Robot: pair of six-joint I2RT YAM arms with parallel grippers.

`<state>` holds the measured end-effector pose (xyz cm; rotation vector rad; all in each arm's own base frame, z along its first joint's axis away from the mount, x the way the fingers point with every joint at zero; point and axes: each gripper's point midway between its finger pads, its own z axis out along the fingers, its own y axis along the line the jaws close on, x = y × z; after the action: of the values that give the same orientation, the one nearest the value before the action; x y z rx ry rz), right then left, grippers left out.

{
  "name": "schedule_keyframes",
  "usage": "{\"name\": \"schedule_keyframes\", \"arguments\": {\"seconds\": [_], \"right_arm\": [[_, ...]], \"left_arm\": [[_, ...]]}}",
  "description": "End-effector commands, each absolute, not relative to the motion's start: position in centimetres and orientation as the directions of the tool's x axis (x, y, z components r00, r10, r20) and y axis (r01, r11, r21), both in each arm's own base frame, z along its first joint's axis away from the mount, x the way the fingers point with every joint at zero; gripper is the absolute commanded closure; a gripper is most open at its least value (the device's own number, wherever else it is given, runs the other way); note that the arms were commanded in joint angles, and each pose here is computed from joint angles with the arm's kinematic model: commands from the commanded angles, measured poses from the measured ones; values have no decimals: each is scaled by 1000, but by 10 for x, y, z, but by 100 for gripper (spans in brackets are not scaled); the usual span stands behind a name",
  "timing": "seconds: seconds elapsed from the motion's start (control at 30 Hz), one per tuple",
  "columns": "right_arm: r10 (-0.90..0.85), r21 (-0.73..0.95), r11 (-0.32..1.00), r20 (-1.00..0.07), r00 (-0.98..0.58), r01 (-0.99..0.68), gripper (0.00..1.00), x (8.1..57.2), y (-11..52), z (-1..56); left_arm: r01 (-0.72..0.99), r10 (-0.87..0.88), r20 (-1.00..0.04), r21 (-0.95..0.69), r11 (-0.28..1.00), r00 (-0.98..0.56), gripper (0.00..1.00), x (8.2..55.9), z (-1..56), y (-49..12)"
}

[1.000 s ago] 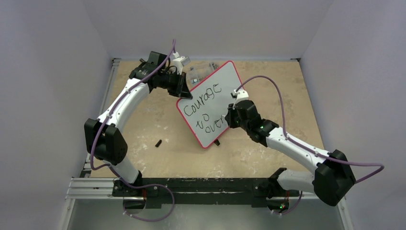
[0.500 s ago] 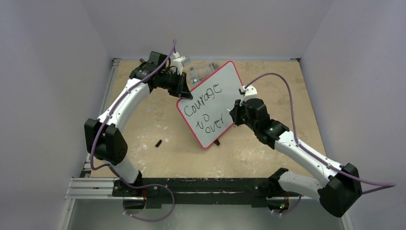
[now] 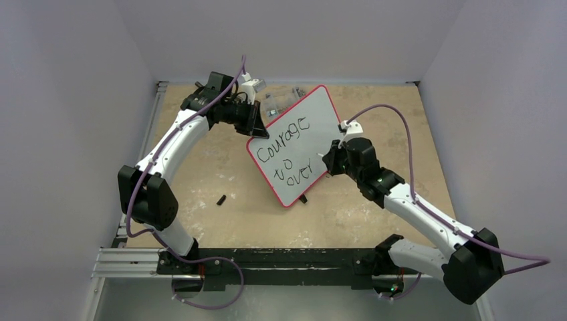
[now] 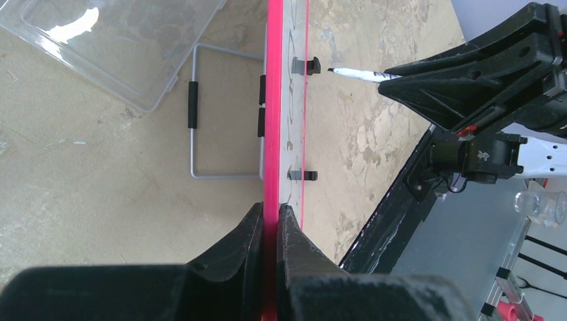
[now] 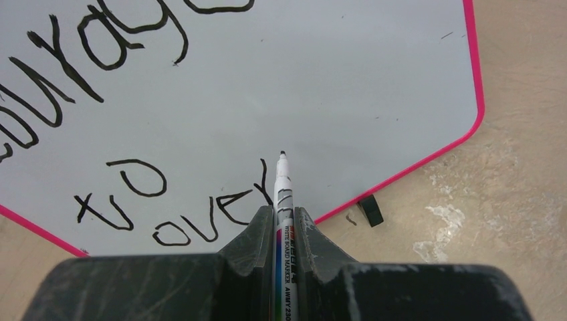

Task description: Write a sentence on the whiteboard

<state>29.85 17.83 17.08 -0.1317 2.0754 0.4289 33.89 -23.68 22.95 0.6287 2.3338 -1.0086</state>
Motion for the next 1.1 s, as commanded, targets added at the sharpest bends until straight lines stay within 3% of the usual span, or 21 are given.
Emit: {"name": "schedule_keyframes", "arguments": {"seconds": [0.0, 1.07], "right_arm": [[123, 298, 910, -858, -499, -287, 100, 301, 186, 175], [145, 308, 912, -860, -489, -272, 100, 298, 180, 165]], "left_arm": [[616, 204, -670, -461, 639, -714, 100, 348, 242, -231], [611, 207, -663, -464, 641, -720, 100, 349, 238, -231]]}}
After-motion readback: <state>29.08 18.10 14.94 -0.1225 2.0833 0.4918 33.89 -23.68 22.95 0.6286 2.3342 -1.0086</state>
